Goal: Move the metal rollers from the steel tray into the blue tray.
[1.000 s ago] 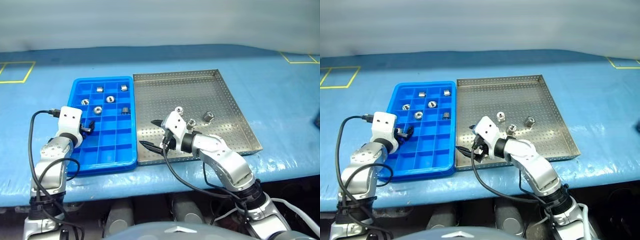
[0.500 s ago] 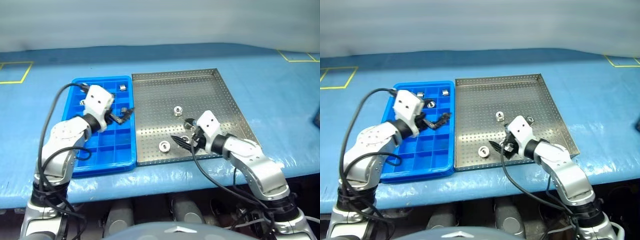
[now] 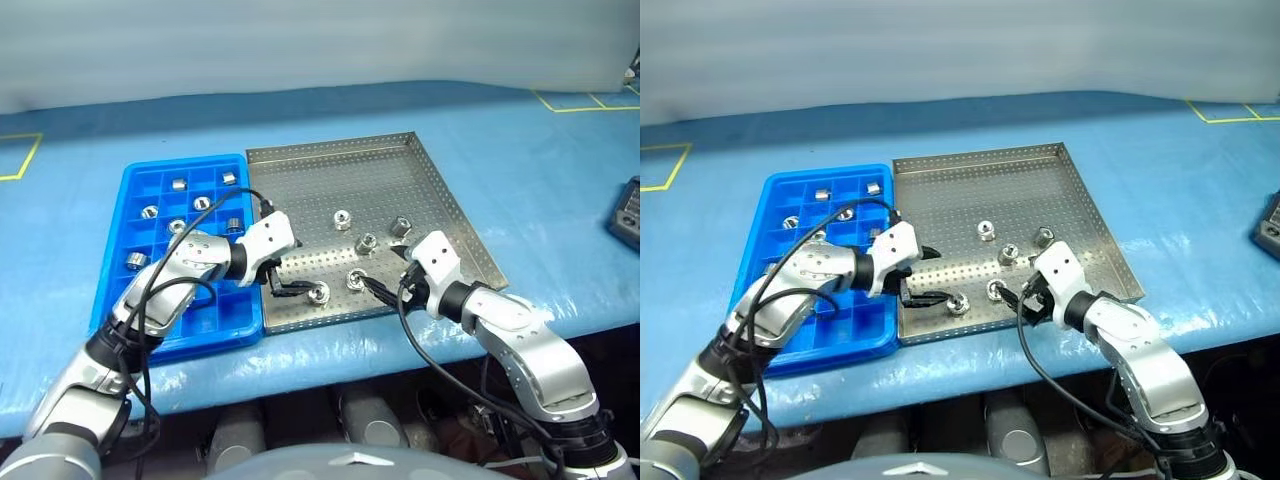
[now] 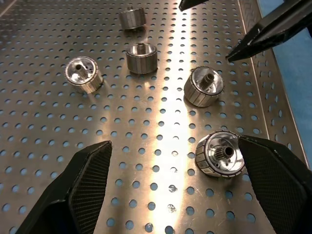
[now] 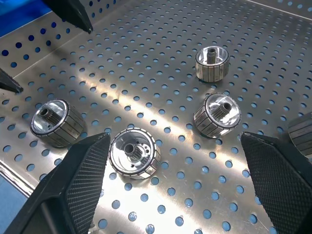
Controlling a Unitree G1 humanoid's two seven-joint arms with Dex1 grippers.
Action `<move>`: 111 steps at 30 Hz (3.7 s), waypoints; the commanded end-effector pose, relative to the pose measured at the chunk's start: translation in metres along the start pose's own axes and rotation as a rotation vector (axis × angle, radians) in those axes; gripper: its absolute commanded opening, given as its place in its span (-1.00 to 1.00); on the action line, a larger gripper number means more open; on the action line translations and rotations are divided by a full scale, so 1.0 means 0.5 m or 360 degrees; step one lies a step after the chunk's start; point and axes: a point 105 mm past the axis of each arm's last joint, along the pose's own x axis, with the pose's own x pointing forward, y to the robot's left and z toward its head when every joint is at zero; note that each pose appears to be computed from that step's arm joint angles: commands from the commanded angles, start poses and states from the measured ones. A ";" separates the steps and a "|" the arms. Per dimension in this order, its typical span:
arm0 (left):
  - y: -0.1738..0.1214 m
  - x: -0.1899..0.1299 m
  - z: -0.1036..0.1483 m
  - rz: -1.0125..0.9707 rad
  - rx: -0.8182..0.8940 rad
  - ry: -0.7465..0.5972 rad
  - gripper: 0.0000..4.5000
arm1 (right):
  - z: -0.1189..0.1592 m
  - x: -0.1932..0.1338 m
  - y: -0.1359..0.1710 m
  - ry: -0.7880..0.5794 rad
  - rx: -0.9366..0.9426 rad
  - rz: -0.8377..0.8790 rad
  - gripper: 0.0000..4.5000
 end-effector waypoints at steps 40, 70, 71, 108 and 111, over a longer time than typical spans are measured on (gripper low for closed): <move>0.098 -0.101 0.080 0.0962 -0.0214 -0.0493 -0.23 | 0.104 0.054 0.091 -0.0333 -0.0011 0.0301 1.00; -0.028 -0.235 -0.193 0.1790 -0.1020 0.0090 -0.23 | 0.141 0.104 0.238 -0.0370 -0.0134 0.0965 1.00; -0.031 -0.231 -0.198 0.1775 -0.1038 0.0103 -0.23 | 0.140 0.104 0.238 -0.0370 -0.0129 0.0959 1.00; 0.011 0.063 0.041 0.0170 -0.0036 -0.0192 0.99 | 0.022 -0.026 0.036 -0.0075 0.0032 -0.0026 1.00; 0.022 0.083 0.034 0.0198 0.0020 -0.0142 0.99 | 0.018 -0.028 0.036 -0.0069 0.0041 -0.0039 1.00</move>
